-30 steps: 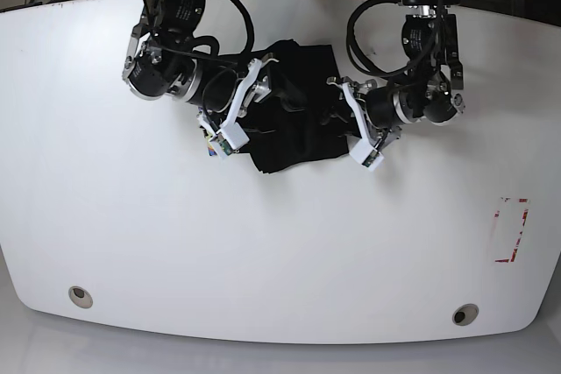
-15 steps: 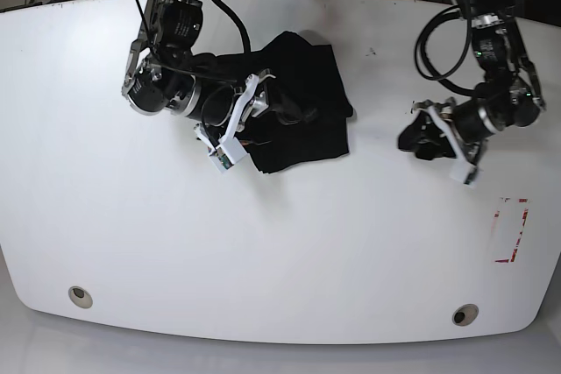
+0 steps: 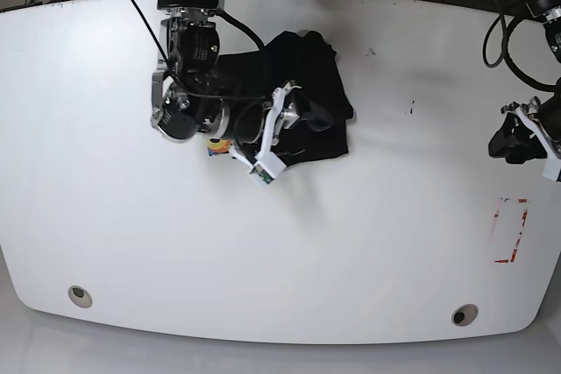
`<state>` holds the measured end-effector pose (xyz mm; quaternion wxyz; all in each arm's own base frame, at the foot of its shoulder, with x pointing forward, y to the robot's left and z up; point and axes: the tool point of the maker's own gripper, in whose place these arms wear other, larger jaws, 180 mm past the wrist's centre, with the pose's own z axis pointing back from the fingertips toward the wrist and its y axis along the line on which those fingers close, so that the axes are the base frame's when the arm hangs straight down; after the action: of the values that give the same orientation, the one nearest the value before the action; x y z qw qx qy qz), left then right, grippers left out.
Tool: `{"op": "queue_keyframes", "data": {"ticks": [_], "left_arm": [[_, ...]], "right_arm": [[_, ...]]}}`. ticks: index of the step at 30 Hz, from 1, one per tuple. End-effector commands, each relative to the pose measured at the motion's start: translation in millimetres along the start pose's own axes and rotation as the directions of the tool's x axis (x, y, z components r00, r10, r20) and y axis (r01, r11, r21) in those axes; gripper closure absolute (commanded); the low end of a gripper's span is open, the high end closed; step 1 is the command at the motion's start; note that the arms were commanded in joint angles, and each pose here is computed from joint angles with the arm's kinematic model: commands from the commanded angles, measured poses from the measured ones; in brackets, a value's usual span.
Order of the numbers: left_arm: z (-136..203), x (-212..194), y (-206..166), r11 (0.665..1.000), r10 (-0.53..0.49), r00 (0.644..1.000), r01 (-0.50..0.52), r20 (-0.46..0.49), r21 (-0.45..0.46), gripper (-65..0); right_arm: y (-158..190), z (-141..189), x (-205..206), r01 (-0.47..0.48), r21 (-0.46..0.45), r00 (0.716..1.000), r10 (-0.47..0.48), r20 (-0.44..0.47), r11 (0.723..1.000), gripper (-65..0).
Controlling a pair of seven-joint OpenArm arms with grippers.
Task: Layout the t-shirt on the table in an organized manner, then fold the t-shirt properly
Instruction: 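Release the left gripper and press the folded bundle with the right gripper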
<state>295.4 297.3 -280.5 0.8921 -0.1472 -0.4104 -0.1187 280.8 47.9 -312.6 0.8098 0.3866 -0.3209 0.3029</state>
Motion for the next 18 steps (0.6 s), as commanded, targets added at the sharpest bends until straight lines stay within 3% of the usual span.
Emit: {"op": "queue_keyframes", "data": {"ticks": [1,13,18], "left_arm": [[9.4,13.7,0.2,1.000,-0.022,0.999,0.022,0.048,0.000,-25.3],[16.2,-10.1,3.6,1.000,0.020,1.000,-0.020,0.014,0.017,-25.3],[13.1,-16.5,-0.6,0.999,0.039,0.999,-0.040,0.013,0.007,-25.3]], "right_arm": [[2.0,-2.0,18.5,-0.062,-0.003,0.997,0.062,0.036,0.998,-39.2],[17.9,-35.3,15.6,-0.298,-0.056,0.952,0.292,-0.094,0.953,-39.5],[9.7,-46.1,6.1,-0.329,-0.087,0.939,0.317,-0.132,0.940,-39.5]]}}
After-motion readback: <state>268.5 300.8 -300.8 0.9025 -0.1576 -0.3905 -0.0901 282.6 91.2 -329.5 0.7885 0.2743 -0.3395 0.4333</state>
